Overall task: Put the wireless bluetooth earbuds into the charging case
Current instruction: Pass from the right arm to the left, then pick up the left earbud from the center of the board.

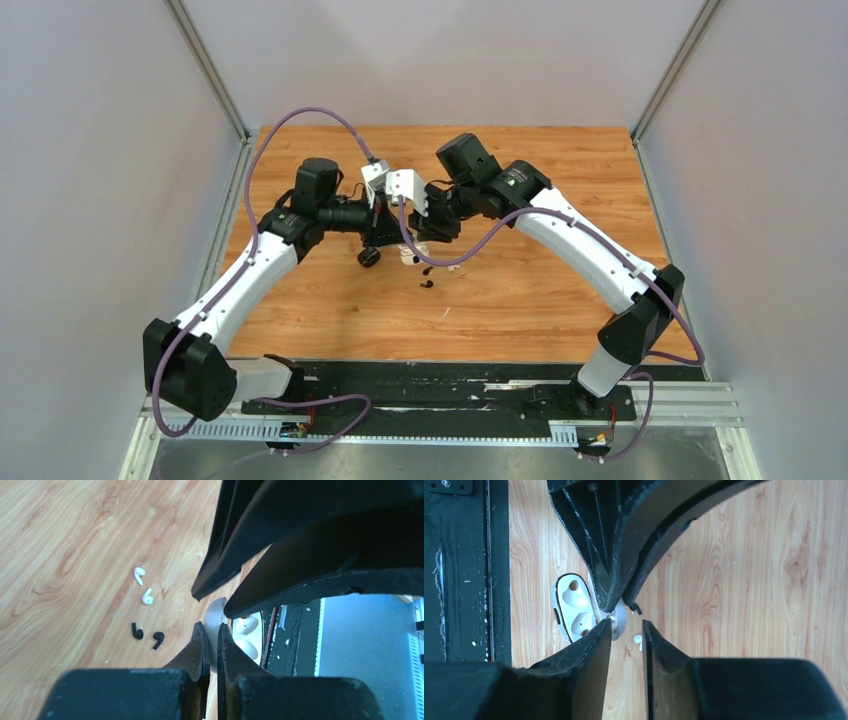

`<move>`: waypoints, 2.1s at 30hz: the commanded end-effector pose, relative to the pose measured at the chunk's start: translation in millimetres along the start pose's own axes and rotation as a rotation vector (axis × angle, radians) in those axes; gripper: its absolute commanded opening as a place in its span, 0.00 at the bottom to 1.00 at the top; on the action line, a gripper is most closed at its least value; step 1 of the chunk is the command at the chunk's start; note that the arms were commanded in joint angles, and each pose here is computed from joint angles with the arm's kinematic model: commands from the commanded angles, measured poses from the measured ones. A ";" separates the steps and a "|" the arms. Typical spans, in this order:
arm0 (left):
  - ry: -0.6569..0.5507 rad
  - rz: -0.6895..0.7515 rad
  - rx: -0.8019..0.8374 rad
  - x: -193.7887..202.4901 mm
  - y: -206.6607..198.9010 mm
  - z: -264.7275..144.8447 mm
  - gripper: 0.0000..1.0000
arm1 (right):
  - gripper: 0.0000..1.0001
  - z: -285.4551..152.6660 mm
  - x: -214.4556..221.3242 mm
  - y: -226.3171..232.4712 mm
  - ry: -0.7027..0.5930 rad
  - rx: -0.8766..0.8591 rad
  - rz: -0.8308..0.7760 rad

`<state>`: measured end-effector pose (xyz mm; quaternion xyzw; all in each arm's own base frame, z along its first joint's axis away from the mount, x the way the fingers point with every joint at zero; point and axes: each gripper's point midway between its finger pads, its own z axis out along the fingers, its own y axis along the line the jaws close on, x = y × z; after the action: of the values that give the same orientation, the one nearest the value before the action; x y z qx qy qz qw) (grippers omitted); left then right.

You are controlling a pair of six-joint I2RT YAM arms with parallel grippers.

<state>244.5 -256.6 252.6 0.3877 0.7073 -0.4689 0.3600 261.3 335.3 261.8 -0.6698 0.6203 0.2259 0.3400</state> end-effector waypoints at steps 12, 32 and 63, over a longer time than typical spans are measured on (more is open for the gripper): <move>-0.093 0.514 -0.129 -31.3 -20.3 -40.9 0.00 | 0.47 -96.9 37.7 -12.3 -0.205 0.207 0.362; -0.014 0.583 -0.281 -7.5 -1.3 -57.3 0.00 | 0.34 5.3 187.5 -23.1 0.037 0.153 0.421; -0.023 0.511 -0.295 3.8 6.4 -53.6 0.00 | 0.43 82.1 241.6 -64.7 0.129 0.221 0.816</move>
<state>238.5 -202.4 252.8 0.4968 0.6547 -0.2574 0.5082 346.3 222.1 34.5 -0.3378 0.8843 0.2313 0.2244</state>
